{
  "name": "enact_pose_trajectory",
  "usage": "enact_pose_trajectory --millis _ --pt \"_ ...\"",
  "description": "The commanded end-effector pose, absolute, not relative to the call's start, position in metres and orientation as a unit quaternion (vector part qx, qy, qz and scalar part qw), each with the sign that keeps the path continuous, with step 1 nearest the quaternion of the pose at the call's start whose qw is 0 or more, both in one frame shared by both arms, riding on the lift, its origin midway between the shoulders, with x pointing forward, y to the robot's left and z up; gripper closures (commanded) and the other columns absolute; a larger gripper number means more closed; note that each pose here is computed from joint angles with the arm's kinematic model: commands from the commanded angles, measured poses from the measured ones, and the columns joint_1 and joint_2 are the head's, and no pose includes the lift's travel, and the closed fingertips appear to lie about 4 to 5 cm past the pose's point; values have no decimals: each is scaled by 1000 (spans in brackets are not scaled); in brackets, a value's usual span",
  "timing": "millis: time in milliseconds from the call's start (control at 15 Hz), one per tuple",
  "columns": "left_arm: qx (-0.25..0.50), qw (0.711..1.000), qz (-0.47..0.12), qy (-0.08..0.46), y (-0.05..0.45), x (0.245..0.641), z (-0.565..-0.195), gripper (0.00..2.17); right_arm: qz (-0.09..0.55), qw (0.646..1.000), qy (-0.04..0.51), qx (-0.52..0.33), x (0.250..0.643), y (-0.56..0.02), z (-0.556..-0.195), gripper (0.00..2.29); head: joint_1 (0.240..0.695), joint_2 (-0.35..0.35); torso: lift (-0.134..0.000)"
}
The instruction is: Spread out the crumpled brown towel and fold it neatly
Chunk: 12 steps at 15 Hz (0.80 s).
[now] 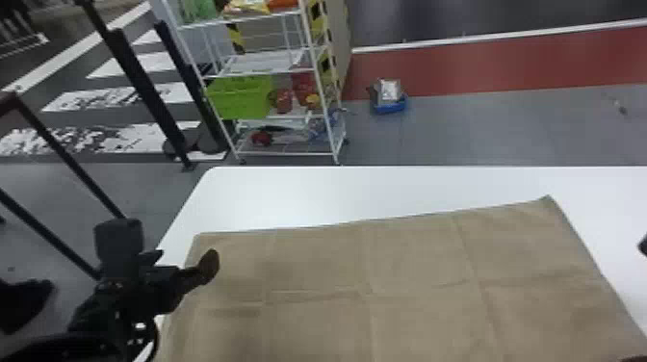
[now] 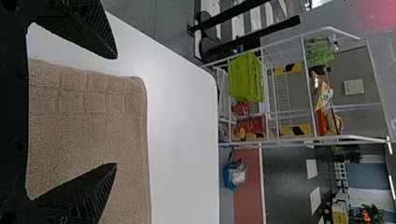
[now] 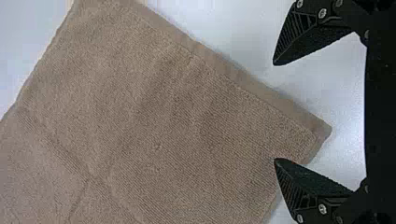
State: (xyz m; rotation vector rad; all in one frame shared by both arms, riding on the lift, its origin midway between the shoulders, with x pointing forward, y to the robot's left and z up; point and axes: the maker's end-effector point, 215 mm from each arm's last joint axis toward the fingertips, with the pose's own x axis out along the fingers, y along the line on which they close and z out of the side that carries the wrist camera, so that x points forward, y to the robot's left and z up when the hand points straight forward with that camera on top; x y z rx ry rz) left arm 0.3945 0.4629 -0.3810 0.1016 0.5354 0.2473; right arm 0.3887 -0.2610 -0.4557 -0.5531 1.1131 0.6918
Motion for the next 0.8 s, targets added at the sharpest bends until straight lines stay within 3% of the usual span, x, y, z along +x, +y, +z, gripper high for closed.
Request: enact_pose_trajectory --millis 0,400,733 --pt "50 955 124 264 465 394 -381 60 318 756 512 -255 388 -258 -457 157 695 287 -122" --pt "50 955 124 265 465 393 -382 60 318 734 533 -276 374 -267 -468 157 695 301 -122" --pt "51 955 125 263 466 394 -380 60 319 761 512 -239 391 -270 -444 157 695 286 -122"
